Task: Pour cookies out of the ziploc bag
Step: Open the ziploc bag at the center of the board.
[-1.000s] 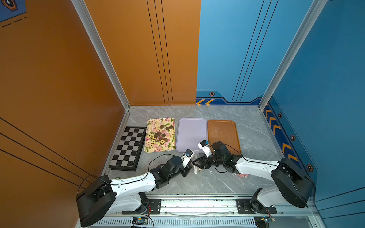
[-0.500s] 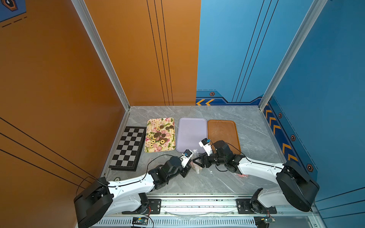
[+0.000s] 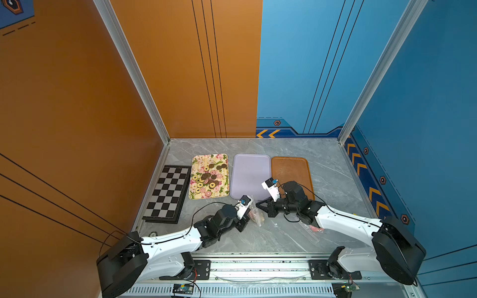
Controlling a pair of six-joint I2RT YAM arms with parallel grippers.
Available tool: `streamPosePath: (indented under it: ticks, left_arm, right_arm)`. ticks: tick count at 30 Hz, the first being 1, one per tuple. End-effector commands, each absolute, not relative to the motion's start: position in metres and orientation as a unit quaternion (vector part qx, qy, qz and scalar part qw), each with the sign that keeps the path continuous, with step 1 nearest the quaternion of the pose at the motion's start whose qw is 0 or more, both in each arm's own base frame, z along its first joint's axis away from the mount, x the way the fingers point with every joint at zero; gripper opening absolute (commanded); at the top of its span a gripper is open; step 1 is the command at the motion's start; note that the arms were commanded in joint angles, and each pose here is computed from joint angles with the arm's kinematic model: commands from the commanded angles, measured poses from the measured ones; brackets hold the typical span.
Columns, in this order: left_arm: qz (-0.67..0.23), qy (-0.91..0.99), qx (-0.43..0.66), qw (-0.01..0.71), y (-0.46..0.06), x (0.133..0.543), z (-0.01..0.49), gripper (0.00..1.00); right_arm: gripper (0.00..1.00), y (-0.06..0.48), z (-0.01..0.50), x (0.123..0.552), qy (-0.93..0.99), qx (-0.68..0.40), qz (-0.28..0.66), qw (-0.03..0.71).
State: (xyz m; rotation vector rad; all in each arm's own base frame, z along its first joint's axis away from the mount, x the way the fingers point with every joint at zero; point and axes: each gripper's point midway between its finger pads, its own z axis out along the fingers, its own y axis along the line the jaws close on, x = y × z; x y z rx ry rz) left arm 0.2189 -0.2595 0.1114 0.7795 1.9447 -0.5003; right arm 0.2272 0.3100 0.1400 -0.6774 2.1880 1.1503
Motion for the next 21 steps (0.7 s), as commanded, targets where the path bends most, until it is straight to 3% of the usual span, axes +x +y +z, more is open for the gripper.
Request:
streamPosePath:
  ticks: [1,7,8,11,14,21]
  left_arm:
    - [-0.207,0.794,0.314,0.478,-0.258,0.221,0.111,0.0]
    - [-0.224,0.788,0.332,0.468,-0.263,0.214,0.11,0.0]
    - [-0.229,0.786,0.336,0.465,-0.265,0.212,0.111,0.02]
    - [-0.243,0.781,0.344,0.46,-0.269,0.209,0.113,0.27]
    - [-0.252,0.778,0.349,0.458,-0.271,0.207,0.114,0.43]
    - [-0.246,0.777,0.348,0.463,-0.272,0.215,0.118,0.48]
  right_arm:
    - [0.0,0.312,0.144,0.227,0.82,-0.26,0.427,0.278]
    - [0.0,0.314,0.146,0.227,0.821,-0.258,0.431,0.27]
    - [0.0,0.315,0.147,0.226,0.821,-0.26,0.432,0.268]
    - [0.0,0.318,0.149,0.225,0.819,-0.263,0.436,0.265]
    - [0.0,0.32,0.151,0.224,0.815,-0.267,0.441,0.263]
    - [0.0,0.326,0.153,0.217,0.81,-0.279,0.449,0.255]
